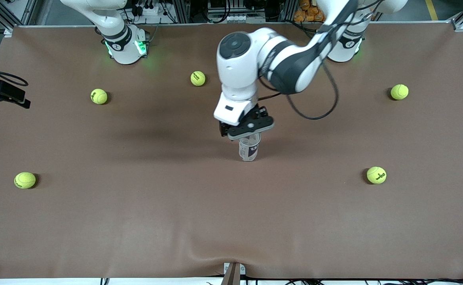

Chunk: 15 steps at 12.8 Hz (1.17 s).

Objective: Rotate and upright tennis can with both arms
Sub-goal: 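Open the left gripper and raise it away from the can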

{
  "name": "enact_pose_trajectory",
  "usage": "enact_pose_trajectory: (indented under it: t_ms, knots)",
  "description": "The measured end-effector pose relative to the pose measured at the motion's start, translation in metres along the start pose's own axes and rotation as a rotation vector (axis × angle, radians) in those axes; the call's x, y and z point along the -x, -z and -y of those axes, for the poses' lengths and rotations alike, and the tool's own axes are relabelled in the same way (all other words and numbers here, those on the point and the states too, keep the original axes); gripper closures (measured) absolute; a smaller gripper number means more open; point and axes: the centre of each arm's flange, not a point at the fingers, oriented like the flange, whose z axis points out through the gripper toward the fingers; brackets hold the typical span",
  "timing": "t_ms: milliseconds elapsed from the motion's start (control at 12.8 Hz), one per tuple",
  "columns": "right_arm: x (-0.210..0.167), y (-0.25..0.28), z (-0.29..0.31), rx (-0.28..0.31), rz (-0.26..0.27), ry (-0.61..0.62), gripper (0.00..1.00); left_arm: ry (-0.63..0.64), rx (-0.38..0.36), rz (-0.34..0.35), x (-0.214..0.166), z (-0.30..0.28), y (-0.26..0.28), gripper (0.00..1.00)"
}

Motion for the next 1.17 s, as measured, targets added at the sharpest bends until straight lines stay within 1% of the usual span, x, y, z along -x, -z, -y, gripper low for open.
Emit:
enact_pose_trajectory:
  t_ms: [78,234,468,625,781,937,1171]
  knots:
    - [-0.001,0.003,0.0,0.002,-0.019,0.021,0.0,0.01,0.01,0.01,-0.015,0.014,0.017,0.0]
    - [0.002,0.008,-0.001,0.003,-0.03,0.049,0.0,0.02,0.012,0.02,-0.053,0.051,0.047,0.0]
    - [0.004,0.01,-0.001,0.003,-0.034,0.053,0.0,0.048,-0.003,0.029,-0.111,0.119,0.082,0.0]
    - [0.003,0.01,-0.001,0.003,-0.034,0.053,0.0,0.03,0.001,0.052,-0.149,0.172,0.102,0.0]
    - [0.003,0.01,-0.001,0.003,-0.035,0.052,0.0,0.013,-0.017,0.061,-0.183,0.232,0.117,0.0]
    - [0.003,0.01,-0.002,0.003,-0.035,0.052,0.0,-0.007,-0.042,0.076,-0.202,0.282,0.133,0.0]
    - [0.003,0.009,0.0,0.002,-0.034,0.055,0.0,-0.018,-0.072,0.099,-0.209,0.328,0.153,0.0]
